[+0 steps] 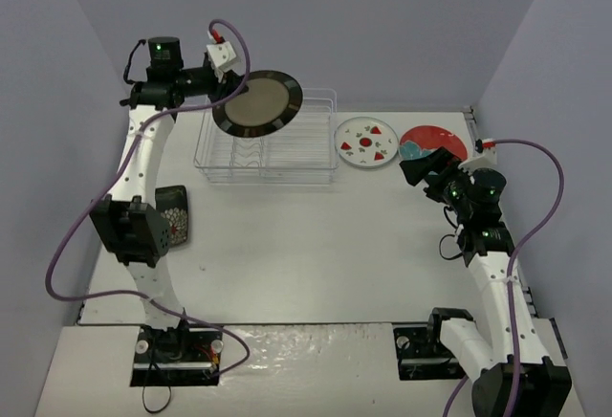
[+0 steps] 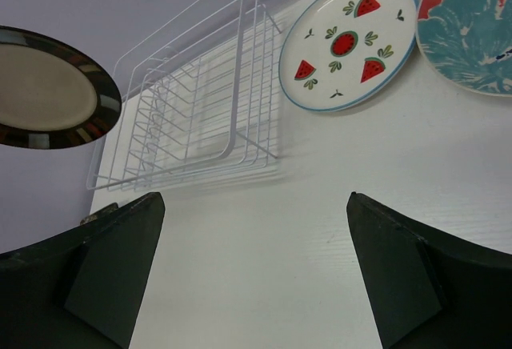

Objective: Load the plates into the dish rack

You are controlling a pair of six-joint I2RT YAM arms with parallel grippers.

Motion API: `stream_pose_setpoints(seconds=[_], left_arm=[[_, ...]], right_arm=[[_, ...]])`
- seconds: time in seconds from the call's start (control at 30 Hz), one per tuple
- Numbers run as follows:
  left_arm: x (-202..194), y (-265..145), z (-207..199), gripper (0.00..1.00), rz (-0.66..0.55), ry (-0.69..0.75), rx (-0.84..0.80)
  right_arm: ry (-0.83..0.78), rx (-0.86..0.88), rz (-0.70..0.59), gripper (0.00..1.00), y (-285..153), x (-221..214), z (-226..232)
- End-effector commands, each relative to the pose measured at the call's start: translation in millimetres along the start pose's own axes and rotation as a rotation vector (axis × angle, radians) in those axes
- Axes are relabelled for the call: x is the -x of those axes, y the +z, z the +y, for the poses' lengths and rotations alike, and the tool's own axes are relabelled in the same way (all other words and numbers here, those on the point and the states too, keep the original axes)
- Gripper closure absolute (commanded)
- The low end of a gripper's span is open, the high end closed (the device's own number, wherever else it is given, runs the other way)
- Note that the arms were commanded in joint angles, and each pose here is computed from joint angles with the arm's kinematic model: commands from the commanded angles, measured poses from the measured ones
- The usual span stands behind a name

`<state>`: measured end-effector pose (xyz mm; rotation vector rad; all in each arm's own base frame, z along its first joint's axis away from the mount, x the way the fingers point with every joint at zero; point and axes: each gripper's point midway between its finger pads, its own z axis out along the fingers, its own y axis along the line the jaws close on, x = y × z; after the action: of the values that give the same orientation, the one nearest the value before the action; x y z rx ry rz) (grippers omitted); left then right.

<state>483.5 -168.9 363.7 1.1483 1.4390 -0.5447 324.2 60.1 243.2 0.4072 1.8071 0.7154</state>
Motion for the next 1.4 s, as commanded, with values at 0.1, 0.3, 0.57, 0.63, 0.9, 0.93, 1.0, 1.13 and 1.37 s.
stream_pose_setpoints(seconds=[0.1,0.3,0.57,0.63,0.9,0.93,1.0,1.13,1.37], left_arm=[[77.7,-44.9,82.4,1.00,-0.217,0.345,0.108],[69.2,-40.0,101.1,1.00,-0.276,0.447,0.092],[45.6,-23.4,123.9,1.00,-0.259,0.514,0.142],[39.3,-17.9,130.2,1.00,-0.254,0.531,0.154],[5.4,0.7,135.4,1.00,-0.241,0.570,0.124],[1.8,2.4,136.5,1.00,-0.240,0.577,0.125],[-3.4,4.9,130.4,1.00,-0.255,0.585,0.084],[-8.0,7.5,118.6,1.00,-0.285,0.585,0.019],[-25.2,15.6,113.2,1.00,-0.303,0.563,-0.032]], right_arm=[[-0.021,-0.024,-0.112,0.05,1.9,32.8,5.1],[0.001,-0.063,-0.109,0.05,9.5,30.6,-5.6],[0.035,-0.086,-0.100,0.07,17.4,26.0,-13.4],[0.048,-0.085,-0.092,0.07,21.9,24.3,-14.8],[0.056,-0.096,-0.064,0.08,31.2,18.2,-18.2],[0.060,-0.101,-0.060,0.08,32.1,16.8,-19.3],[0.061,-0.106,-0.053,0.08,33.8,14.7,-20.8],[0.069,-0.110,-0.042,0.09,38.1,10.5,-22.0],[0.063,-0.112,-0.040,0.09,39.1,9.3,-17.2]])
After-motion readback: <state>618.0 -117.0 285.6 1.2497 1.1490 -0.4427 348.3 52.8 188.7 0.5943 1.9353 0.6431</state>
